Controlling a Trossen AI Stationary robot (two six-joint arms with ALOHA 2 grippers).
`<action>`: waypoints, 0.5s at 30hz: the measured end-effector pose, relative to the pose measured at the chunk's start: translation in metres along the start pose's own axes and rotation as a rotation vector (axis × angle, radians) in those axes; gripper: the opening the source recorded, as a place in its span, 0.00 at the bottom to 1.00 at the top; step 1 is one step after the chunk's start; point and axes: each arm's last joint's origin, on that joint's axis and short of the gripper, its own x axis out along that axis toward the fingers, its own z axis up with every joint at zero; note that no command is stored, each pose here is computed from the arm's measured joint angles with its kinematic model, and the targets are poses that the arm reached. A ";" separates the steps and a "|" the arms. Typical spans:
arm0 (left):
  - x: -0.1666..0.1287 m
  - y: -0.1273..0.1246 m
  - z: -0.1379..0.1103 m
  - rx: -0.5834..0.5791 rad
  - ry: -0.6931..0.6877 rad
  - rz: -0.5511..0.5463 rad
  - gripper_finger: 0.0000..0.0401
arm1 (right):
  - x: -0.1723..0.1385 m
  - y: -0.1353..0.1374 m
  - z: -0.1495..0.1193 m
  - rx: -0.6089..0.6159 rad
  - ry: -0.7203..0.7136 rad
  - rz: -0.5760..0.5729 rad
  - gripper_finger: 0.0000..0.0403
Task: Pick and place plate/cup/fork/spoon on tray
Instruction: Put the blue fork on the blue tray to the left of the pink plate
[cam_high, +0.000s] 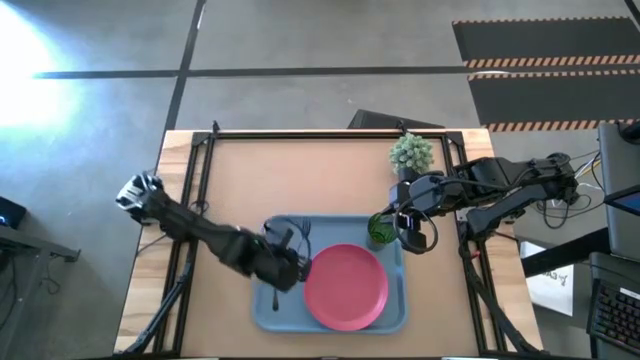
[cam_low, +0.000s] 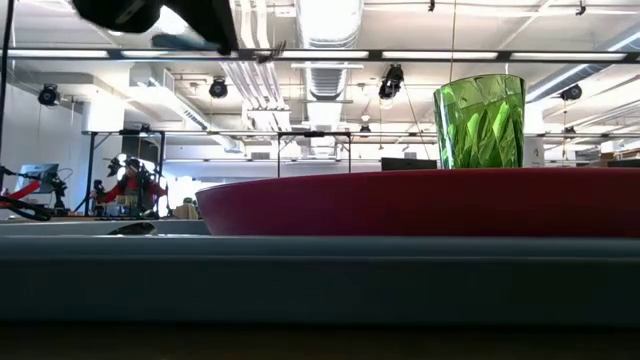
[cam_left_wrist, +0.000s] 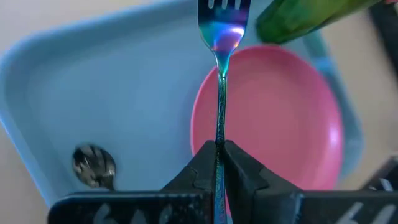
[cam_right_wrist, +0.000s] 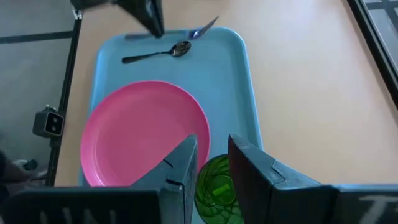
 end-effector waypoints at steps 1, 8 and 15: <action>0.006 -0.002 -0.007 -0.014 0.004 0.011 0.00 | 0.000 0.000 0.000 0.000 0.001 0.000 0.20; 0.025 -0.010 -0.042 -0.143 -0.007 0.013 0.00 | 0.000 0.000 0.000 0.012 0.002 0.000 0.20; 0.045 -0.015 -0.064 -0.279 -0.068 0.002 0.00 | 0.000 0.000 0.000 -0.011 0.005 -0.001 0.20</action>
